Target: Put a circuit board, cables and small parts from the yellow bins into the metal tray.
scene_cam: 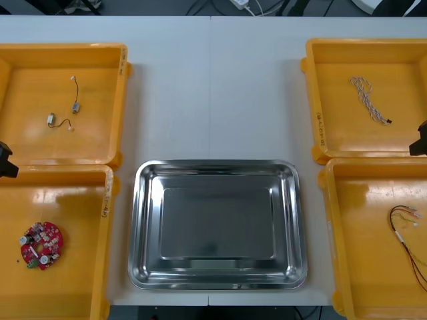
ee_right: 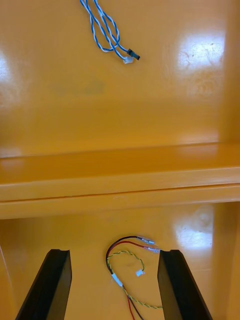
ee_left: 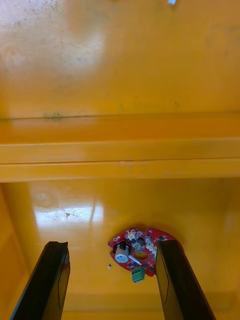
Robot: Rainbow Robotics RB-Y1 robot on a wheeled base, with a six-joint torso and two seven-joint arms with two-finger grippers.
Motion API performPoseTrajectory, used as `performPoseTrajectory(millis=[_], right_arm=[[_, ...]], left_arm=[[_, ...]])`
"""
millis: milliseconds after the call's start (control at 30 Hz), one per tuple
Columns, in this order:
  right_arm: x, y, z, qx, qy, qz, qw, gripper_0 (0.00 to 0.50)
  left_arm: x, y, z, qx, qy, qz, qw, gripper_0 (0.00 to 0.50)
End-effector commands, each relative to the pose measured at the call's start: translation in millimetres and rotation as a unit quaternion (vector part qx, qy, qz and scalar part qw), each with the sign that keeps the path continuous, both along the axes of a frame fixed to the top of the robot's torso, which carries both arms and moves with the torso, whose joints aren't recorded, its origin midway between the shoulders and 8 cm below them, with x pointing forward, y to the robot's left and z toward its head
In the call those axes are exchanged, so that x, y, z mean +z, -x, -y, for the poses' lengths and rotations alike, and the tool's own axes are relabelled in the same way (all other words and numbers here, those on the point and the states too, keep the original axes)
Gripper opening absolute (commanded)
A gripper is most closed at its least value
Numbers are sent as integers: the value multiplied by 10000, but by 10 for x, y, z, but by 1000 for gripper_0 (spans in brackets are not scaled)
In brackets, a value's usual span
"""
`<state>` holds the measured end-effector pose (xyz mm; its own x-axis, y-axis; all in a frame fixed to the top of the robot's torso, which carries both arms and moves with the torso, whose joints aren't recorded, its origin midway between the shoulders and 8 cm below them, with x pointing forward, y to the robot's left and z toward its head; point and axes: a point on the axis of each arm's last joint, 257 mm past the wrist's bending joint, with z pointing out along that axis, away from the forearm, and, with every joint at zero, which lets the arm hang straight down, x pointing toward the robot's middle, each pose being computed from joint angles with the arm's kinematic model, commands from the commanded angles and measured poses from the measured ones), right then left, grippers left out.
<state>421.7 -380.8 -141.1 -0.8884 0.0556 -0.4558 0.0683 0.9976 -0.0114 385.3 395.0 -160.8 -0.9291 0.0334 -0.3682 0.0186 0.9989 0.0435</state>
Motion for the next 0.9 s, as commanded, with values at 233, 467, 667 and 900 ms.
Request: performPoseTrajectory(millis=[233, 467, 667, 900], right_arm=[[-24, 125, 18, 124, 184, -24, 9998, 500], [-184, 231, 20, 243, 159, -199, 9994, 500], [-346, 336, -84, 513, 111, -177, 9985, 500], [-537, 507, -139, 699, 129, -234, 9972, 500]], left_arm=[[159, 42, -18, -651, -340, 163, 9972, 500], [87, 227, -55, -1161, -633, 31, 9912, 500], [-17, 447, -76, -1462, -838, -170, 9856, 500], [-84, 545, -9, -1703, -890, -83, 9813, 500]])
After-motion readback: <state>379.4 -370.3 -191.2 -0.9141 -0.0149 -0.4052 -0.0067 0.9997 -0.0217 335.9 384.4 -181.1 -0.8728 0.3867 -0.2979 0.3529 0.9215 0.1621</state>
